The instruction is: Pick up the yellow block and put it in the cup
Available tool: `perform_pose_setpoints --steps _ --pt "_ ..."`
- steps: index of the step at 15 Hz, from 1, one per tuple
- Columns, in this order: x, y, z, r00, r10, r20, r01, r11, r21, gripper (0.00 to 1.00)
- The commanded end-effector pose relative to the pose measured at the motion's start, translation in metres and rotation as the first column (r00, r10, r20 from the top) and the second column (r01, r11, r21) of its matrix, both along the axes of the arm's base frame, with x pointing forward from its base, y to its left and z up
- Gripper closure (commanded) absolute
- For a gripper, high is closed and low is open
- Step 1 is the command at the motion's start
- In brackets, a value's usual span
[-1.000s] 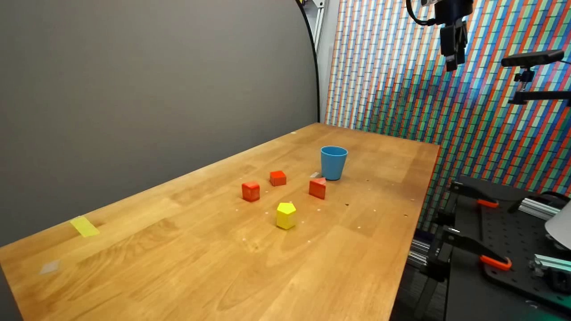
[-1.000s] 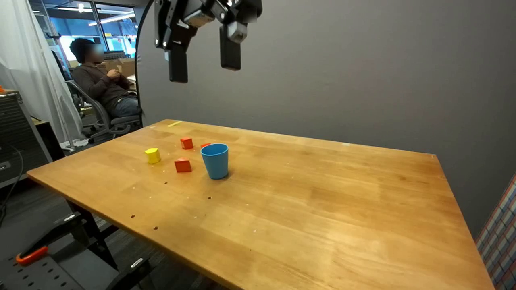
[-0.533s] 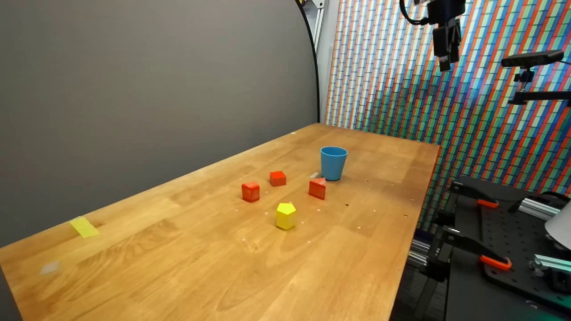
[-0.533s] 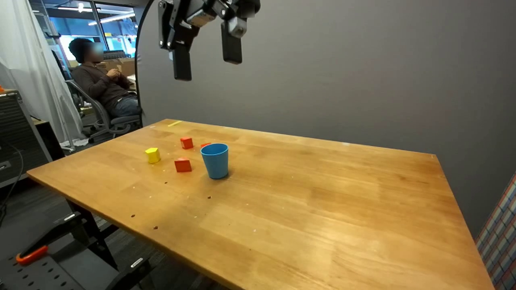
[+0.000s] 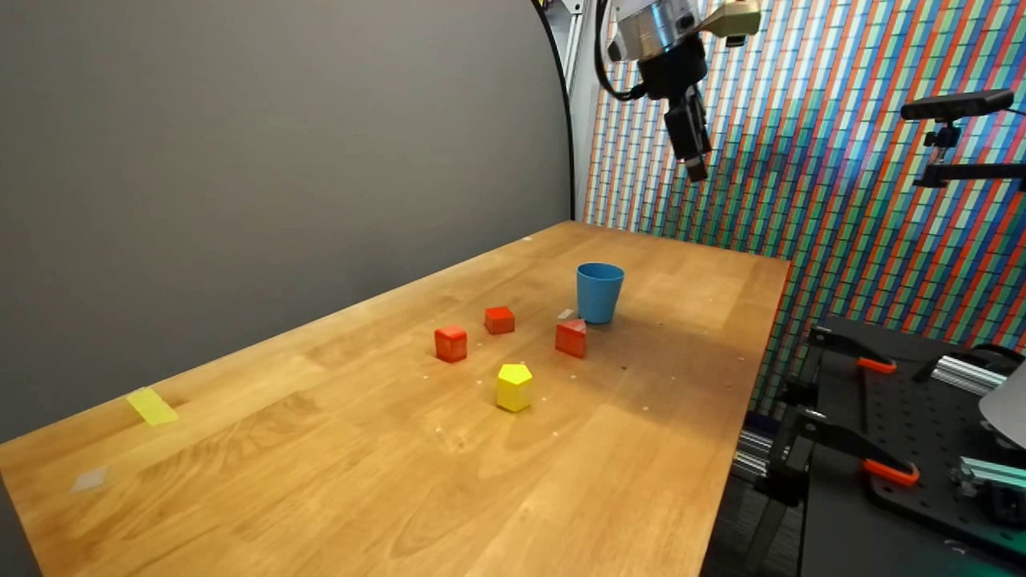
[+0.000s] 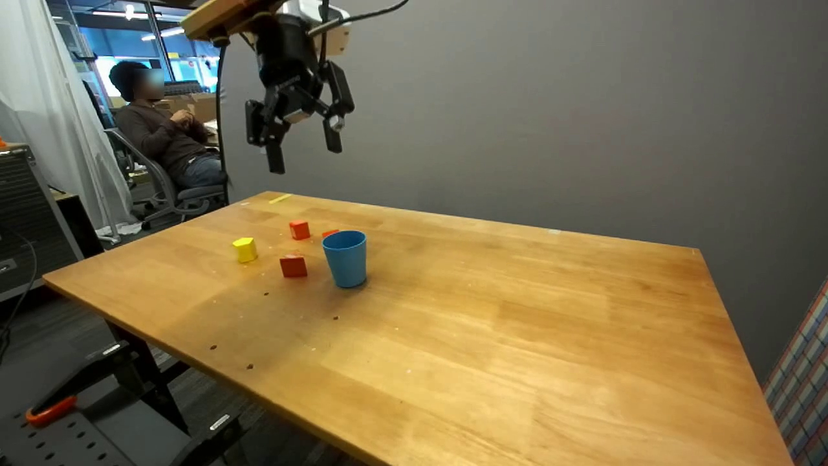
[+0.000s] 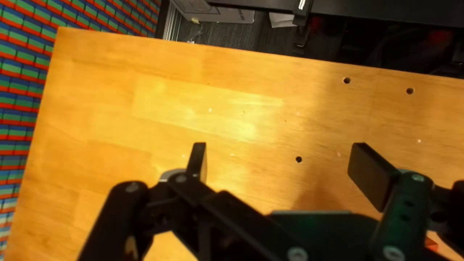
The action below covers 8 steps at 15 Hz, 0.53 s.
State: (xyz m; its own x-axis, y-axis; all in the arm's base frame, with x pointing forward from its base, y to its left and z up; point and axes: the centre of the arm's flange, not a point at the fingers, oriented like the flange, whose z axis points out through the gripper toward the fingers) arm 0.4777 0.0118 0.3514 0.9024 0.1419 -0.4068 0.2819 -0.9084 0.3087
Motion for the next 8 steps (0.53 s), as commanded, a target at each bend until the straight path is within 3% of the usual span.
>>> perform_pose_setpoints --steps 1,4,8 --pt "0.063 0.065 -0.040 0.990 0.110 -0.088 -0.114 0.992 -0.048 0.00" --pt "0.084 0.134 -0.080 0.968 0.215 -0.131 -0.226 0.971 -0.080 0.00" --pt "0.082 0.210 -0.115 0.929 0.342 -0.143 -0.359 0.926 -0.118 0.00"
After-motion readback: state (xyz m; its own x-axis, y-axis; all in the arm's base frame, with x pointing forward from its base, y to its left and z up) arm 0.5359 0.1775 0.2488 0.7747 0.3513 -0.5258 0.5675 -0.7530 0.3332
